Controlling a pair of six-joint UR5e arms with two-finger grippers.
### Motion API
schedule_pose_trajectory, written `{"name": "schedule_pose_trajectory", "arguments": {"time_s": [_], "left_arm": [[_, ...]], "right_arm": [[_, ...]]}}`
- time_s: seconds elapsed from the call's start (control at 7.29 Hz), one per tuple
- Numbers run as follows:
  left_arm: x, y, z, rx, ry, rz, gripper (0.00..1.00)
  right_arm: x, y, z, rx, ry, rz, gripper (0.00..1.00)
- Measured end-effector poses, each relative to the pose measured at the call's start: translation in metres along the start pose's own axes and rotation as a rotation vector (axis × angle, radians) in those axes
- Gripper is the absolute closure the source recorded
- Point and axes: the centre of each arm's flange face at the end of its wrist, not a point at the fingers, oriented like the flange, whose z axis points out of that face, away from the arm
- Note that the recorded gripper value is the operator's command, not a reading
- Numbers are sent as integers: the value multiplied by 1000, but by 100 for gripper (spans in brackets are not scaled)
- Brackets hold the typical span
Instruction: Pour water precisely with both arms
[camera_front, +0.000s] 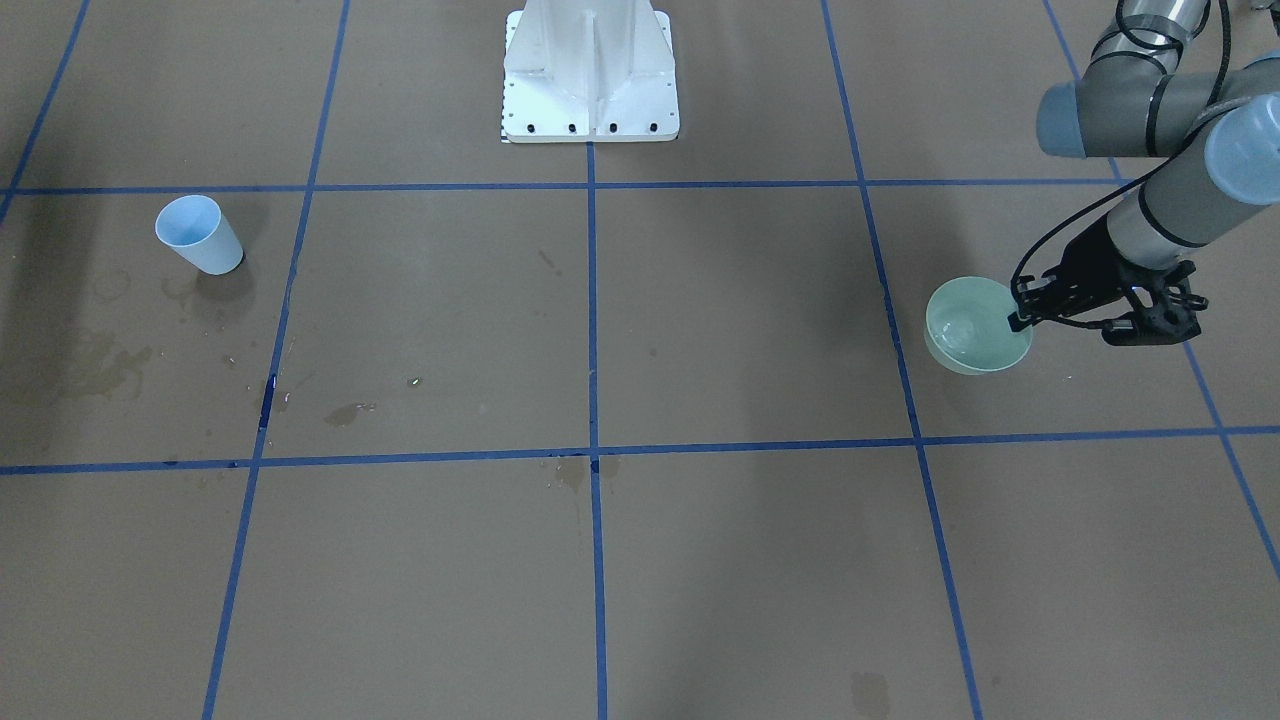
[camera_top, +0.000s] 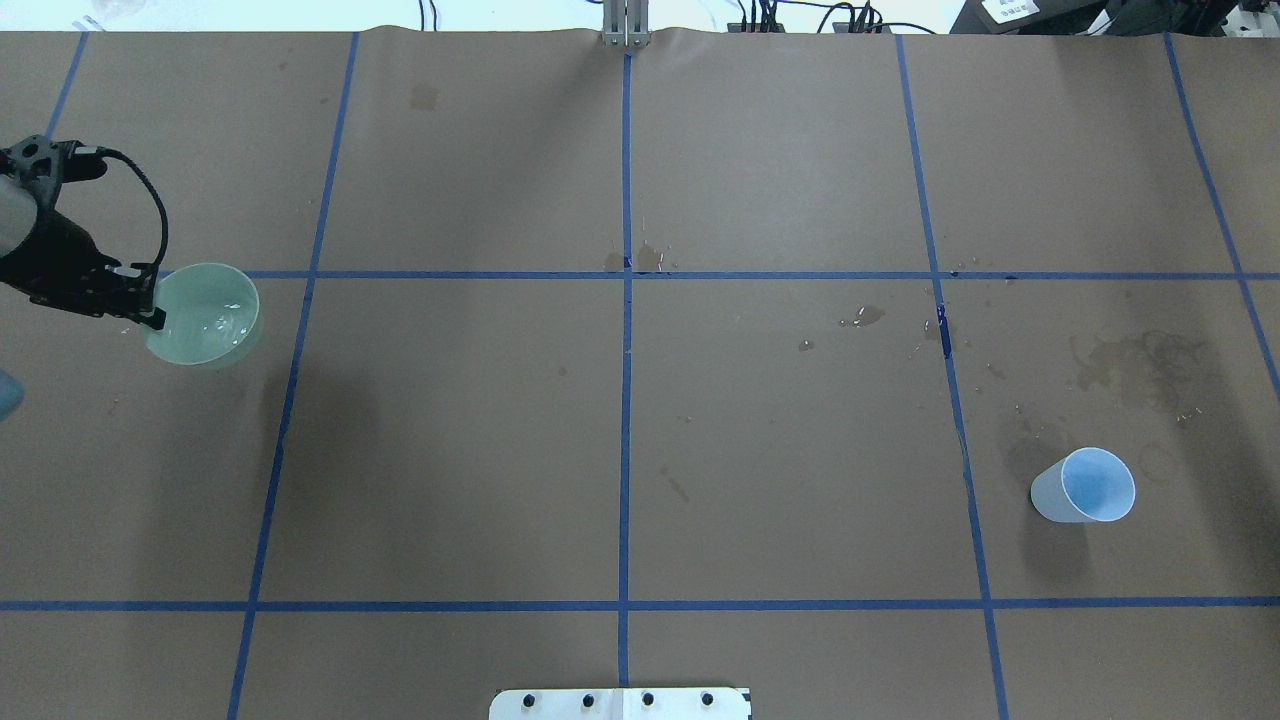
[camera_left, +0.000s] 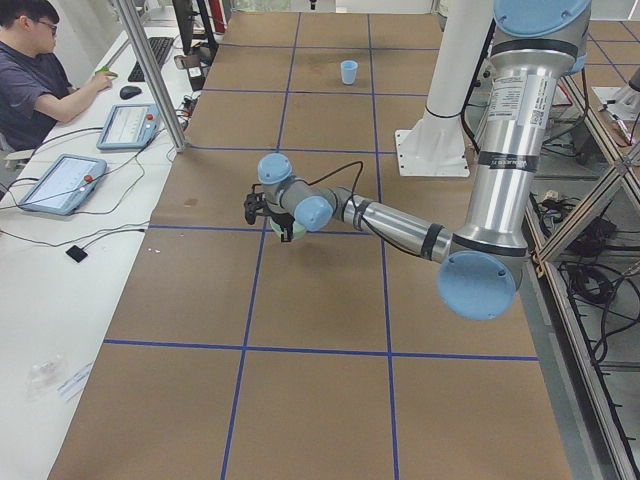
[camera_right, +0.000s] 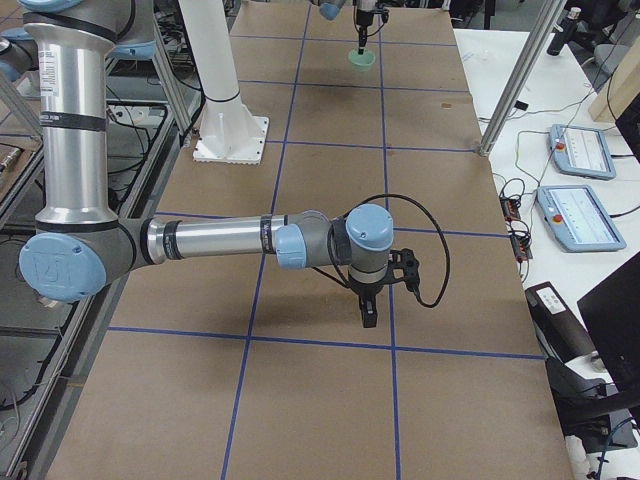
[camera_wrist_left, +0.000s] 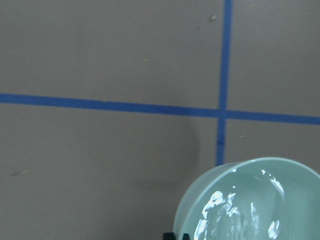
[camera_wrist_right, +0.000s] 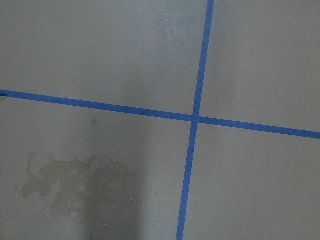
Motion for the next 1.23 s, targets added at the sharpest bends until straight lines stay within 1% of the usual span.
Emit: {"name": "schedule_pose_trajectory", "arguments": {"time_s": [0.27, 0.55, 0.82, 1.23], "left_arm": [[-49, 24, 10, -5, -14, 26, 100], [-87, 29, 18, -15, -41, 37, 100], [-103, 28, 23, -24, -55, 26, 100], [-103, 27, 23, -22, -54, 16, 100]], "right_arm": [[0, -1, 0, -1, 1, 5, 1], [-1, -1, 0, 1, -1, 9, 1], [-2, -1, -1, 1, -3, 10, 0], [-2, -1, -1, 2, -1, 9, 0]]}}
